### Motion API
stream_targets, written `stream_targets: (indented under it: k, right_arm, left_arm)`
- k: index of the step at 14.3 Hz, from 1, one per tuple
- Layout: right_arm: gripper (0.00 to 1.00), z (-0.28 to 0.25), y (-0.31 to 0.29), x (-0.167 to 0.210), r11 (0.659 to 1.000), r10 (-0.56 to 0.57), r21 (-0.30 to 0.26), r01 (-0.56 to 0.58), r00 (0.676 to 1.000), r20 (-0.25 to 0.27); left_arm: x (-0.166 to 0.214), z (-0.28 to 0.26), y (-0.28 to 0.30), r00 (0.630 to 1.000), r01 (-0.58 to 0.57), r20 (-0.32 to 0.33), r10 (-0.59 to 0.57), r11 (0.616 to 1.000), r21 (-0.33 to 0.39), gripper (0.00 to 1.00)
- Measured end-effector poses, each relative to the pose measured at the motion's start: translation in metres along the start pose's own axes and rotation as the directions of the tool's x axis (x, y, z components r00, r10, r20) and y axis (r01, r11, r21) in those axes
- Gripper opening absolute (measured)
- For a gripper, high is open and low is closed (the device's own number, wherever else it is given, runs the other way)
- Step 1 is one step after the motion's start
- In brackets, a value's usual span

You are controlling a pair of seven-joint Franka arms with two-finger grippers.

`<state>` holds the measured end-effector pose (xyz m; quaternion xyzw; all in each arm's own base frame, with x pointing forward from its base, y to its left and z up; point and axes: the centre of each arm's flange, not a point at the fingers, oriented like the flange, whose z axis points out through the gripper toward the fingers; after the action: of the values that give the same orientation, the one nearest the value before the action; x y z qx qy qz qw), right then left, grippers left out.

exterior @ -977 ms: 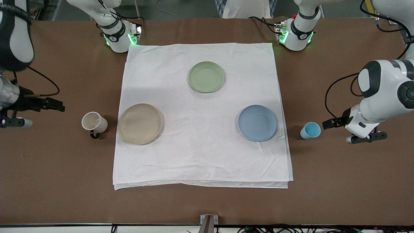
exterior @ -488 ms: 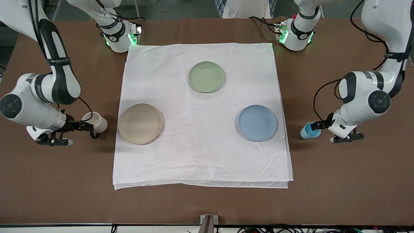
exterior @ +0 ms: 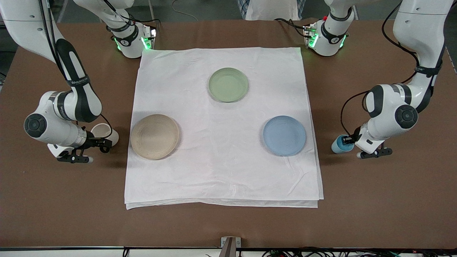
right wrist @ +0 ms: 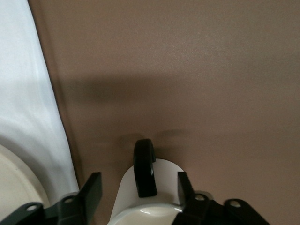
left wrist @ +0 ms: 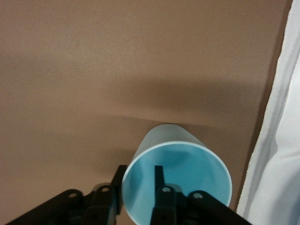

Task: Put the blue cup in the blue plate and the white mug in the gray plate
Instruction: 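Grasp the blue cup with the left gripper while the right gripper grasps the mug, then carry the cup onto the blue plate while the right gripper carries the mug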

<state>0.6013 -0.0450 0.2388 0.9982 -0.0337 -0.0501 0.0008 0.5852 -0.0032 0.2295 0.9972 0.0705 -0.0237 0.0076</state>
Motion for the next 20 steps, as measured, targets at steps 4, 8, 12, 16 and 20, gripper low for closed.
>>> stream_targets:
  k: [4,8,12,16,20]
  right_arm:
    - [0.22,0.000,0.000,0.000,1.000,0.001,0.000,-0.001,1.000,0.002]
    - [0.19,-0.010,-0.005,0.000,0.999,0.046,0.002,-0.046,0.998,0.053]
    - [0.19,-0.060,-0.071,-0.006,0.986,0.153,0.054,-0.156,0.987,0.059]
    - [0.19,-0.051,-0.193,-0.043,0.974,0.213,0.084,-0.211,0.977,-0.009]
    - [0.19,-0.024,-0.220,-0.063,0.975,0.207,0.088,-0.203,0.977,-0.041]
  left_arm:
    - [0.006,-0.039,0.011,0.998,-0.018,-0.056,0.018,1.000,-0.006,0.03]
    - [-0.022,-0.099,0.080,1.000,-0.005,-0.022,0.005,1.000,-0.008,0.03]
    - [-0.055,-0.094,0.154,0.997,0.075,0.013,-0.075,0.997,-0.016,0.03]
    - [-0.074,-0.062,0.191,0.990,0.131,0.057,-0.130,0.991,-0.008,0.03]
    - [-0.079,-0.033,0.203,0.985,0.162,0.068,-0.161,0.987,-0.020,0.03]
